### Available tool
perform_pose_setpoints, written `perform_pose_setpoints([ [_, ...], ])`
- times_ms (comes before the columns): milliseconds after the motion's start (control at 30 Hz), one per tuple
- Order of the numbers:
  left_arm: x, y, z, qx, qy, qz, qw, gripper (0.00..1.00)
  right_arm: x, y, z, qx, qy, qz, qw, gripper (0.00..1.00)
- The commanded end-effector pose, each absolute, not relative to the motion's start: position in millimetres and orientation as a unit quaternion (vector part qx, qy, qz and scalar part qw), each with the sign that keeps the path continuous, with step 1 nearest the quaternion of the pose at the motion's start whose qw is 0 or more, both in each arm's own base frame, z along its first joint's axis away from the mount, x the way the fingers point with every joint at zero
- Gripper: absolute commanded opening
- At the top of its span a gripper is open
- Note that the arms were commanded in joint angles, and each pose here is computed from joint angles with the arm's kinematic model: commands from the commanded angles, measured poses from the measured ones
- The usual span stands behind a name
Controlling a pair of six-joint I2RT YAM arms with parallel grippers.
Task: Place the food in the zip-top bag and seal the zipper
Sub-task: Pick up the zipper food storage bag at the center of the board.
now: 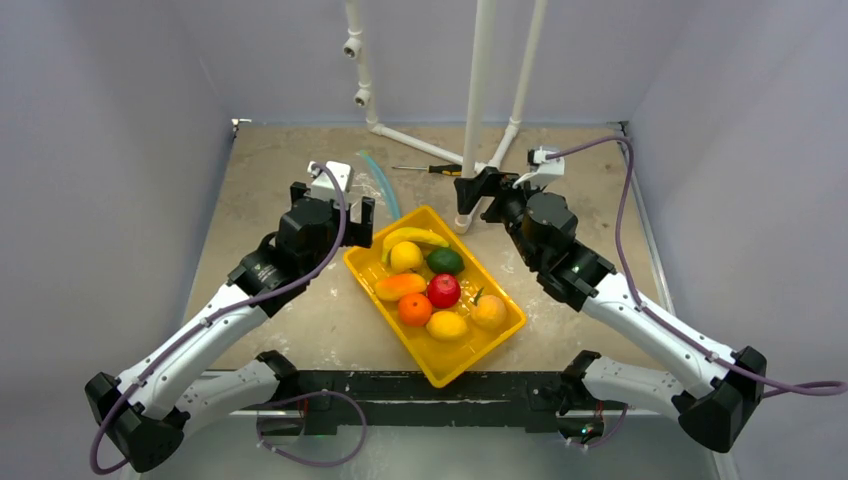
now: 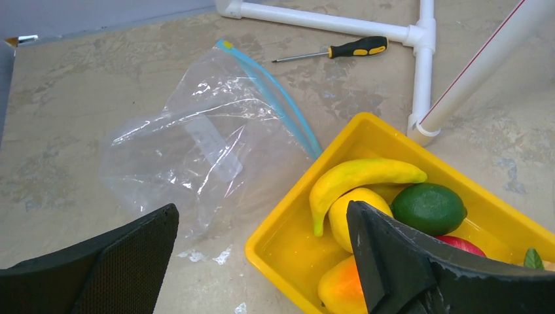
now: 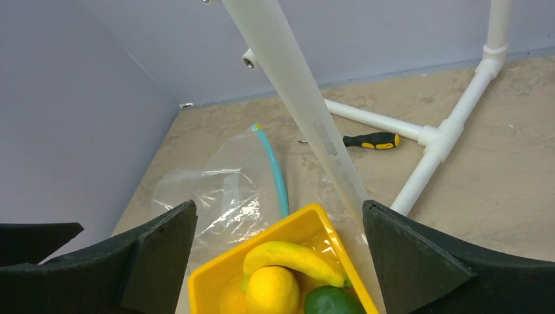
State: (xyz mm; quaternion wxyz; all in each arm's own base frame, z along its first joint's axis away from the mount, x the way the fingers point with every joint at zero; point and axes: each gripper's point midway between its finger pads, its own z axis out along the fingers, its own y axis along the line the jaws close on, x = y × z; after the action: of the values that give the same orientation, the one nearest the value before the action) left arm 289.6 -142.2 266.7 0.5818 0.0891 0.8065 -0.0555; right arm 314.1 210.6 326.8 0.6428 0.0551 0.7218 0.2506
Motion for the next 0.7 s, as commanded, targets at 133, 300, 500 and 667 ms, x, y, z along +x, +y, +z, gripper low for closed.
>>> perform_pose_setpoints([
  [133,292.7,-130.8,266.0,0.075,0.806,-0.025,0.587,0.99,310.6,207.7,354.7,0.062,0.709,0.264,0.651,0.99],
  [300,292.8,-127.8,266.6,0.066,0.805,-0.022,0.59,0.99,318.6,212.5,332.2,0.043,0.738,0.23,0.633,0.99],
  [500,294.1,-117.9,268.1,0.043,0.804,-0.002,0.593,0.98,317.8,221.8,315.3,0.003,0.753,0.223,0.619,0.99],
  [667,293.2,-109.9,271.7,0.025,0.797,0.007,0.603,0.97,318.1,223.8,301.8,-0.015,0.768,0.206,0.606,0.99],
])
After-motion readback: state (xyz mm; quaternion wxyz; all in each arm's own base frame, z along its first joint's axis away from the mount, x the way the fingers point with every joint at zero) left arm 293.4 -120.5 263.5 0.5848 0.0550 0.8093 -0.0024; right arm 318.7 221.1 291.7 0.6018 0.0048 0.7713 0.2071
